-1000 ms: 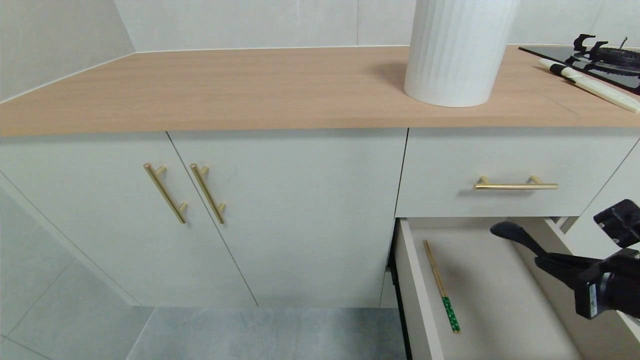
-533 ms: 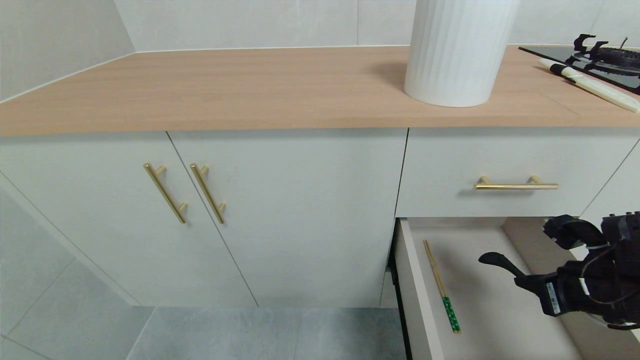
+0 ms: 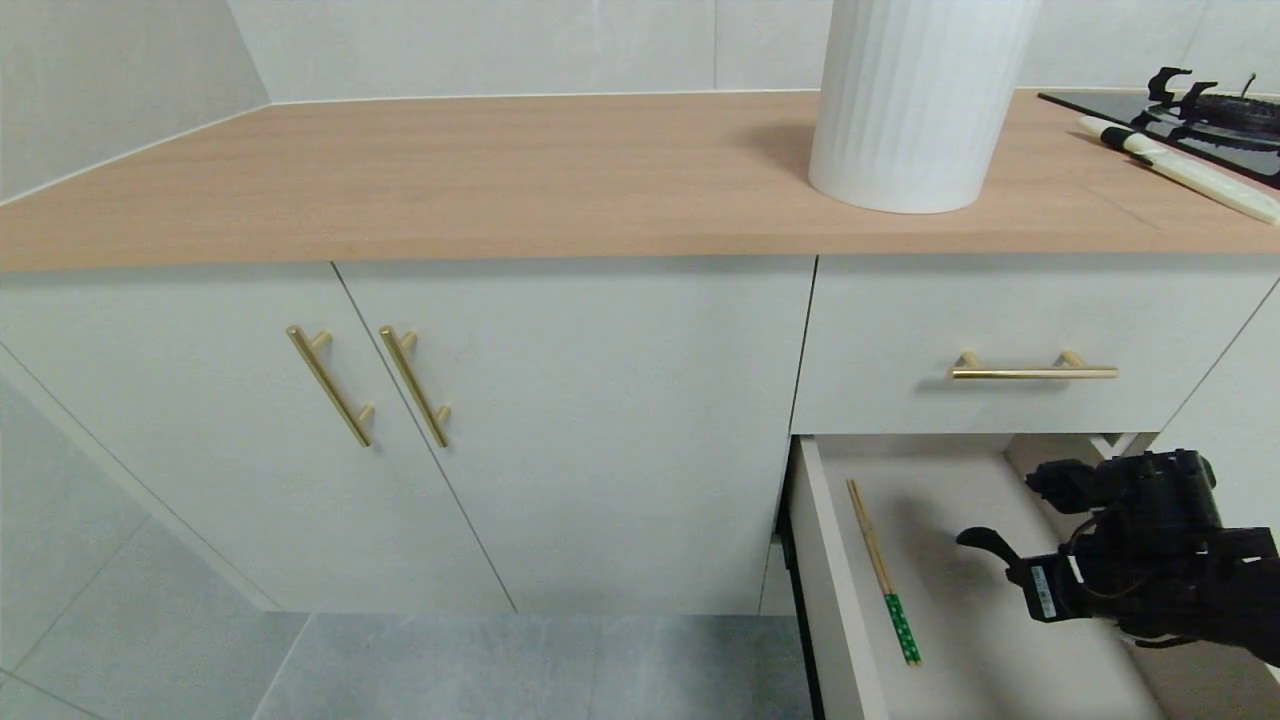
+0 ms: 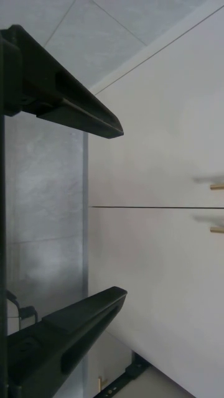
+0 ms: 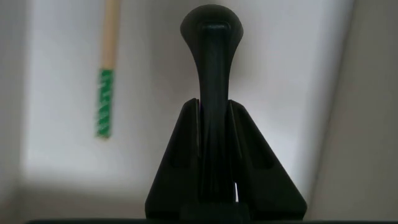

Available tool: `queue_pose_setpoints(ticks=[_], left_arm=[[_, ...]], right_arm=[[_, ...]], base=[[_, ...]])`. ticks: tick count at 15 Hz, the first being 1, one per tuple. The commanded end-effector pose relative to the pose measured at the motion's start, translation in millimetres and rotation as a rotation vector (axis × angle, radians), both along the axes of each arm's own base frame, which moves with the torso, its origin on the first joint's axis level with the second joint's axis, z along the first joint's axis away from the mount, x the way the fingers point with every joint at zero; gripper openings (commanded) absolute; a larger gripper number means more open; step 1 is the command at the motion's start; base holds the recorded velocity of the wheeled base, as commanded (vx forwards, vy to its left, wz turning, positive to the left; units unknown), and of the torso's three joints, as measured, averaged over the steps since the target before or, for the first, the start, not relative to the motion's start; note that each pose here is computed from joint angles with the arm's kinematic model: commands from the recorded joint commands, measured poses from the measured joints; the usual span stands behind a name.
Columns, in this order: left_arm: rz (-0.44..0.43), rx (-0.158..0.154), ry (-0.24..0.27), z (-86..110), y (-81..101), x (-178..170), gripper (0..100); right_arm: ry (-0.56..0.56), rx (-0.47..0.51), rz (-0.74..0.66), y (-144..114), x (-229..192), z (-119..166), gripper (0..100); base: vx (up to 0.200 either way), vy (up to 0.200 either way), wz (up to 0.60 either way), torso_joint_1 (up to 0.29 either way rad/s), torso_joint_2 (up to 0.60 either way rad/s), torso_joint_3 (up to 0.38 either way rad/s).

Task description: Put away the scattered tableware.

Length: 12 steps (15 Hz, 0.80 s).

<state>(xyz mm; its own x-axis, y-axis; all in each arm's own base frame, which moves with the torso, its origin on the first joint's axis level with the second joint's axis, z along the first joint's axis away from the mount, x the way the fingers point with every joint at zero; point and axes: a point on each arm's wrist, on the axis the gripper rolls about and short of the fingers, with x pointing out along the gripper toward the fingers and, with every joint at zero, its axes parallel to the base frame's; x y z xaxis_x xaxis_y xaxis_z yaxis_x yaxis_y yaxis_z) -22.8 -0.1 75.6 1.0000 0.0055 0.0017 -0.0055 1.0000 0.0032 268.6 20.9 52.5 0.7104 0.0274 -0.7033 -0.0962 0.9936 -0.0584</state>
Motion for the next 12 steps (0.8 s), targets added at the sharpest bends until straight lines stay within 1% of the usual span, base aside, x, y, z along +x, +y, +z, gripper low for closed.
queue_pose_setpoints(ticks=[1,3,7,10,12], left_arm=[[0.001,0.000,0.000,0.0,0.0,0.0,100],[0.001,0.000,0.000,0.0,0.0,0.0,100],[0.001,0.000,0.000,0.0,0.0,0.0,100],[0.001,0.000,0.000,0.0,0.0,0.0,100],[0.001,0.000,0.000,0.0,0.0,0.0,100]], right_arm=[[0.059,-0.010,-0.023,0.3,10.5,-41.2,0],[0.040,-0.020,-0.039,-0.4,12.2,-46.9,0],[0.064,-0.045,-0.058,-1.0,13.9,-59.1,0],[0.025,-0.043,-0.059,-0.5,15.3,-58.6,0],[0.025,-0.043,-0.060,-0.9,15.0,-58.4,0]], base=[[0.000,0.000,0.00,0.000,0.00,0.000],[0.000,0.000,0.00,0.000,0.00,0.000],[0.000,0.000,0.00,0.000,0.00,0.000],[0.000,0.000,0.00,0.000,0.00,0.000],[0.000,0.000,0.00,0.000,0.00,0.000]])
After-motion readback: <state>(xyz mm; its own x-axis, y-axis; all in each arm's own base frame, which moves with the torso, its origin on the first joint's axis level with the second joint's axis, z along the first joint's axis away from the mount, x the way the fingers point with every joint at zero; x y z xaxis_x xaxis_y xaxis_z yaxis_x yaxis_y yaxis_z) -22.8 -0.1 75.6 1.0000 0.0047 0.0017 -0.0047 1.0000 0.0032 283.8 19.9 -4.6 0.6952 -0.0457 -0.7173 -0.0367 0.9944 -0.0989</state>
